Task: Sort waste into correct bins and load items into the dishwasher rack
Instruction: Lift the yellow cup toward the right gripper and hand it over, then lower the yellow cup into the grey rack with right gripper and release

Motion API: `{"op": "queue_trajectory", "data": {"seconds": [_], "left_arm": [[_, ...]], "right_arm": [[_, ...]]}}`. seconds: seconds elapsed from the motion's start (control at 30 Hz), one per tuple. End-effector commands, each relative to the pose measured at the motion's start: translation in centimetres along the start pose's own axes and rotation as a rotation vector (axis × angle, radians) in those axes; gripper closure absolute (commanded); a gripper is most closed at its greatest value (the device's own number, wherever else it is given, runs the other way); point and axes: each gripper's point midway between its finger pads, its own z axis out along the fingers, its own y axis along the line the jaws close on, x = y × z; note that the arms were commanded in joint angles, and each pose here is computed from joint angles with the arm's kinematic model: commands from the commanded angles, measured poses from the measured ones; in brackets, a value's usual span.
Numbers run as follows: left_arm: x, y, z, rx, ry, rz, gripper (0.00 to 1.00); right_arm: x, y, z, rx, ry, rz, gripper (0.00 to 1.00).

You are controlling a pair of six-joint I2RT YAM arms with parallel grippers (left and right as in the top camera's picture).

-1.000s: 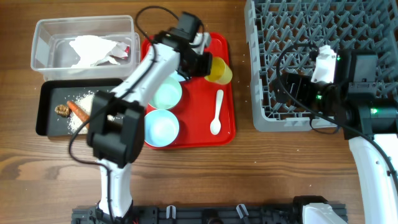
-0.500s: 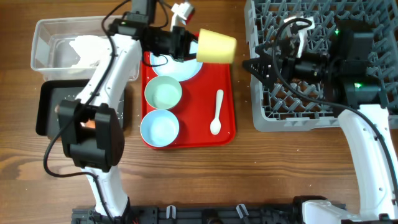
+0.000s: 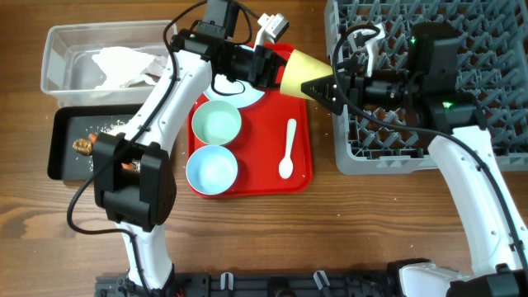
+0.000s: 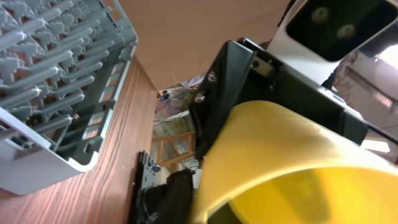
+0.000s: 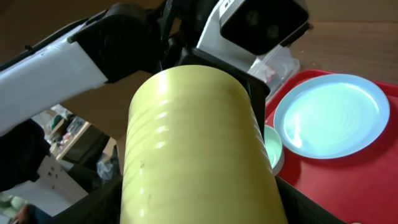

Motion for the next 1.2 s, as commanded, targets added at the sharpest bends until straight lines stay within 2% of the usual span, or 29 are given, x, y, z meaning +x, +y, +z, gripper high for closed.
{"op": "queue_trajectory", "data": {"seconds": [0.0, 0.3, 0.43, 0.57, 0.67, 0.77, 0.83, 0.97, 1.17], "left_arm": [[-0.1, -1.7, 0.2, 0.042, 0.009, 0.047, 0.72], [-0.1, -1.6, 0.1, 0.035, 0.006, 0.047, 0.69], [-0.4, 0.6, 0.0, -0.091, -0.009, 0.042, 0.68], [-0.2, 4.9, -0.9, -0.345, -0.028, -0.018, 0.66], [0.9, 9.1, -3.1, -0.618, -0.026, -0.092, 0.6], [2.2, 12.4, -6.2, -0.89, -0.01, -0.145, 0.6], [2.8, 13.6, -8.0, -1.015, 0.002, -0.164, 0.6], [3.0, 13.8, -8.3, -1.037, 0.004, -0.168, 0.6], [3.0, 13.8, -8.3, -1.037, 0.006, -0.171, 0.59]], "right_arm": [[-0.3, -0.8, 0.1, 0.028, -0.003, 0.004, 0.39], [0.0, -4.6, -3.9, 0.147, -0.037, 0.11, 0.4], [-0.2, -5.3, -6.6, 0.216, -0.077, 0.144, 0.4], [2.0, -7.2, -10.4, 0.424, -0.073, 0.269, 0.39], [6.6, -9.8, -13.9, 0.754, 0.024, 0.44, 0.39], [10.4, -10.9, -16.5, 0.958, 0.127, 0.564, 0.39], [11.8, -11.4, -18.2, 1.08, 0.156, 0.618, 0.39], [12.8, -12.7, -21.0, 1.279, 0.151, 0.674, 0.39], [14.3, -14.2, -20.3, 1.269, 0.272, 0.77, 0.37]]}}
